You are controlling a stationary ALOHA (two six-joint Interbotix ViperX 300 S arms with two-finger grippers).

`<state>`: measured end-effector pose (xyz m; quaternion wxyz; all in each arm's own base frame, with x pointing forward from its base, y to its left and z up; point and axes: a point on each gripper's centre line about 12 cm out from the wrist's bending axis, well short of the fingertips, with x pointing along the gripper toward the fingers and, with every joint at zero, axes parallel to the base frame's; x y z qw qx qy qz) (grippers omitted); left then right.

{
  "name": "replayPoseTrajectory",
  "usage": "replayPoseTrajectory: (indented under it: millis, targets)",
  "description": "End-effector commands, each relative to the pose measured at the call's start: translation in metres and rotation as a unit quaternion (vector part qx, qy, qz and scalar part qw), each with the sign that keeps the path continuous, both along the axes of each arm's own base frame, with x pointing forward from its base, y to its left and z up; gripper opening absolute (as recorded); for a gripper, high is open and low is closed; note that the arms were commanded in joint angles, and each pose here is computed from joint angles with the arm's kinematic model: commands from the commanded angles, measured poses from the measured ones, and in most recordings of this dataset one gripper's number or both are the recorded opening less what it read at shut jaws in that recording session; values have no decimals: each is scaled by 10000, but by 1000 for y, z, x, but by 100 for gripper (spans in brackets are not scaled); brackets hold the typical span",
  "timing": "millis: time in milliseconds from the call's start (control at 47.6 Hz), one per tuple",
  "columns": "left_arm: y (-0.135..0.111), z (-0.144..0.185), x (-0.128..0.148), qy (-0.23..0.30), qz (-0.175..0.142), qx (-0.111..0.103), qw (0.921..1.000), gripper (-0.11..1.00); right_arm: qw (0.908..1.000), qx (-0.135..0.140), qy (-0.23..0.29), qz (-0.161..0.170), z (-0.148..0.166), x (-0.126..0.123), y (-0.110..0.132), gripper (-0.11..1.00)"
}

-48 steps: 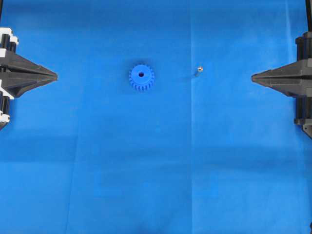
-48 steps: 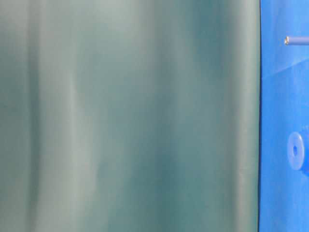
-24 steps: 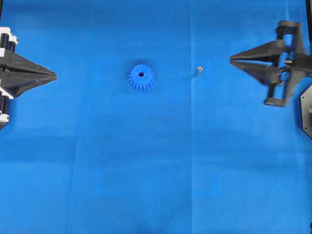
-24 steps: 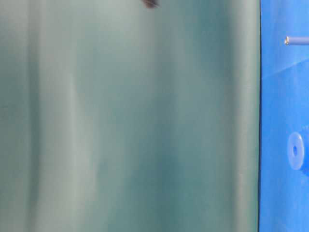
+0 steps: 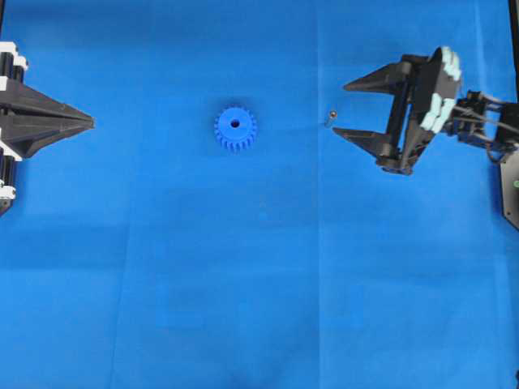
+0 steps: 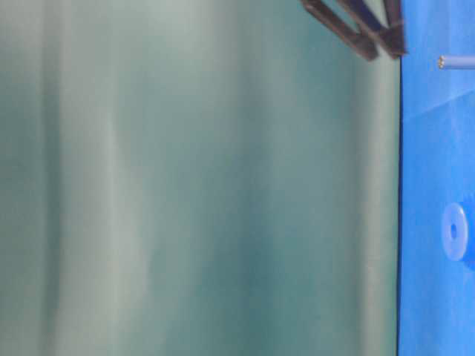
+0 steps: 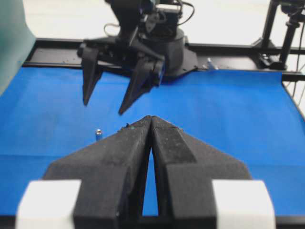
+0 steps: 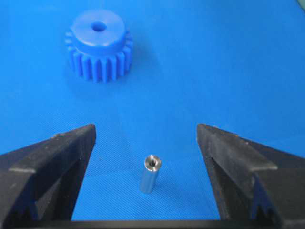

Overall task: Insert the shaft placed at a random location into the center hole of the small gear at another random location.
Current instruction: 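Lower the right gripper around the upright metal shaft and close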

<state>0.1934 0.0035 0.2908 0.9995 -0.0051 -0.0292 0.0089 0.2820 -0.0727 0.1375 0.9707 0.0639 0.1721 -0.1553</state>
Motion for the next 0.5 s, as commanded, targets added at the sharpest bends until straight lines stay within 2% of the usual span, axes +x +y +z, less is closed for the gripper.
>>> replayPoseTrajectory:
  millis: [0,294,483]
  targets:
    - [1,3,1,-54,13,1,10000,0,9999,-7,-83,-82,-4,8,-4,77]
    - [1,2,0,-38,13,1,10000,0,9995,95,258,-181,-33,20,-8,75]
    - [1,1,0,46,15,-9,10000,0,9995,88,252,-183,-34,19,-8,66]
